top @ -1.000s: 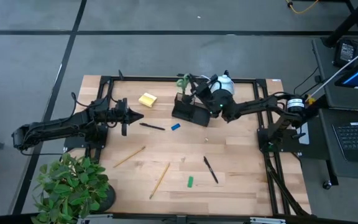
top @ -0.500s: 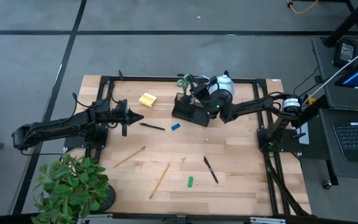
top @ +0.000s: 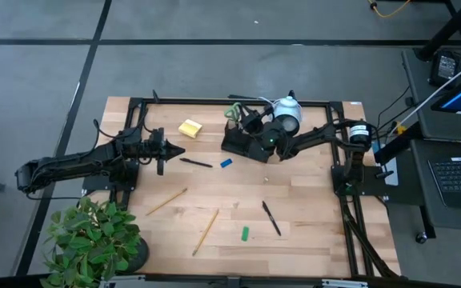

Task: Pick and place office supplies into organizer
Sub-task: Put the green scissors into the black desk organizer

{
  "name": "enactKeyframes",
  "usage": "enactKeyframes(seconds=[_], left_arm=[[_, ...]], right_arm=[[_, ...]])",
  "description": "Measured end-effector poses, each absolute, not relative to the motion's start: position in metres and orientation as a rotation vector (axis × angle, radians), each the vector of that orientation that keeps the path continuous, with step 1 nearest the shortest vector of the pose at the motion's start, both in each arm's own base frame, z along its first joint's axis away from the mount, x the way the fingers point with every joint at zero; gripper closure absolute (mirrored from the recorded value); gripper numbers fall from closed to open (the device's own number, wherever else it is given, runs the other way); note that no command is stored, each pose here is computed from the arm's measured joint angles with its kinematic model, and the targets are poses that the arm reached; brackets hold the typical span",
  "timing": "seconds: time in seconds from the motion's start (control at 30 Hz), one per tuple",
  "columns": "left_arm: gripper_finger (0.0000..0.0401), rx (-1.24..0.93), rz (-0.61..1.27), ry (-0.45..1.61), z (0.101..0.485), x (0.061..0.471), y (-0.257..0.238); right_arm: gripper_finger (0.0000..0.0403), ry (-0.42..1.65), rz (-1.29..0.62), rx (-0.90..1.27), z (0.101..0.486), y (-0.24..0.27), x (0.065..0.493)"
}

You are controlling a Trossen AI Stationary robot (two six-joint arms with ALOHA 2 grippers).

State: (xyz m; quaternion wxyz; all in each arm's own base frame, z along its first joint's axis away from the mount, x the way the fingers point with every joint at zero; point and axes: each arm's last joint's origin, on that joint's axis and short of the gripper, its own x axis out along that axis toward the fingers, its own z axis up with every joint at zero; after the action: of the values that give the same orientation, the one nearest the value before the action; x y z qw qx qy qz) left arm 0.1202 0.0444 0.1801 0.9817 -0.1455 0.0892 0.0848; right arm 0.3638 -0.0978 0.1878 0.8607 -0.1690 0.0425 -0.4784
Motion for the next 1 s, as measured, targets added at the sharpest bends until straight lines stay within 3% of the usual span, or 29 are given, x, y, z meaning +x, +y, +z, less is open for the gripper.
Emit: enactKeyframes(seconds=[0.83, 1.0], left_arm=[[0.0395, -0.309, 0.172, 0.178, 0.180, 0.120, 0.044], [0.0395, -0.309, 0.172, 0.178, 0.180, 0.120, 0.044]], right_arm=[[0.0370, 0.192, -0.985, -0.353, 0.167, -0.100, 0.367], [0.0343, 0.193, -0.985, -0.353, 0.166, -0.100, 0.367]])
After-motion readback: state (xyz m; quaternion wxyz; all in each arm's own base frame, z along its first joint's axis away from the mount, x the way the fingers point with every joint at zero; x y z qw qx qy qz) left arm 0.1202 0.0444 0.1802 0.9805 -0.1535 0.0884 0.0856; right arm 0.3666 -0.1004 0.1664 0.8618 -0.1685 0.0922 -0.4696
